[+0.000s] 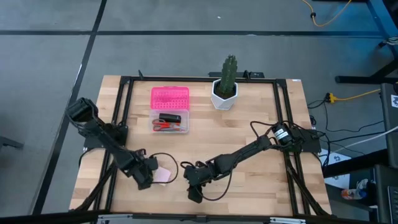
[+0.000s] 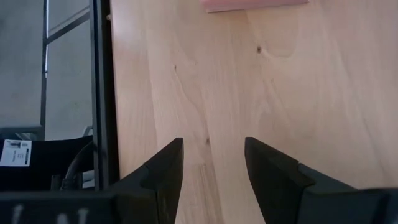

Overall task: Pack school essentials
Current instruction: Put the pink sticky note into the supply box

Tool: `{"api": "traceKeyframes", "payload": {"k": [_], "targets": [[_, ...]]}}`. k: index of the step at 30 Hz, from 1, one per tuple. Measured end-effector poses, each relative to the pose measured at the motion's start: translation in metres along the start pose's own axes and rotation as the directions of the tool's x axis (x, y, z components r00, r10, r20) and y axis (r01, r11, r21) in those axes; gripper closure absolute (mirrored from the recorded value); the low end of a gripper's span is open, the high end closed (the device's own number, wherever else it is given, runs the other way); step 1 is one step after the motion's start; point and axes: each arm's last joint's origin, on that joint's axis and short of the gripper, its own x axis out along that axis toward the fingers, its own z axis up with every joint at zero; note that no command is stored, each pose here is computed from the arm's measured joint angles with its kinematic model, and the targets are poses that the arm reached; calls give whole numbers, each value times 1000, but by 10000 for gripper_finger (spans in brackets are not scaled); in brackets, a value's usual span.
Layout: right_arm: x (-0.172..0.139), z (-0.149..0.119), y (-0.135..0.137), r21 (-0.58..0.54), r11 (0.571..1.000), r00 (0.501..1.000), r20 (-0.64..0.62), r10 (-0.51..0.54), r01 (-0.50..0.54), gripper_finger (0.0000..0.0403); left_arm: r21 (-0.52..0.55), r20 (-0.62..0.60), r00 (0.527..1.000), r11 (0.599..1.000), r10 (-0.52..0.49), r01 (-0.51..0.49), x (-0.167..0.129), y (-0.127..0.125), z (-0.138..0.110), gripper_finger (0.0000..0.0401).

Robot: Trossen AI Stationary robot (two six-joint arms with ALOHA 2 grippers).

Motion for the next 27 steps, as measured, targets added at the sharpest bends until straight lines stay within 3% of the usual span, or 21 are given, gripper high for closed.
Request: {"api": "traceKeyframes", "payload": {"k": [7,10,15,21,27], "targets": [[0,-1,1,20,1000,1000,-3,-1,1,231,-80,-10,999,996,-46,45,1,-8,25,293],[0,-2,2,18,1000,1000,-5,-1,1,231,-90,77,986,984,-145,152,-7,-19,43,296],[-3,-6,6,33,999,1000,-20,-10,11,231,-116,176,960,963,-220,242,-3,-27,63,296],[-16,-10,19,12,998,998,19,-55,54,231,-175,291,930,944,-222,280,5,-27,93,296],[-52,-20,36,-28,987,987,24,-159,160,231,-70,235,926,945,-294,318,3,-35,101,296]]}}
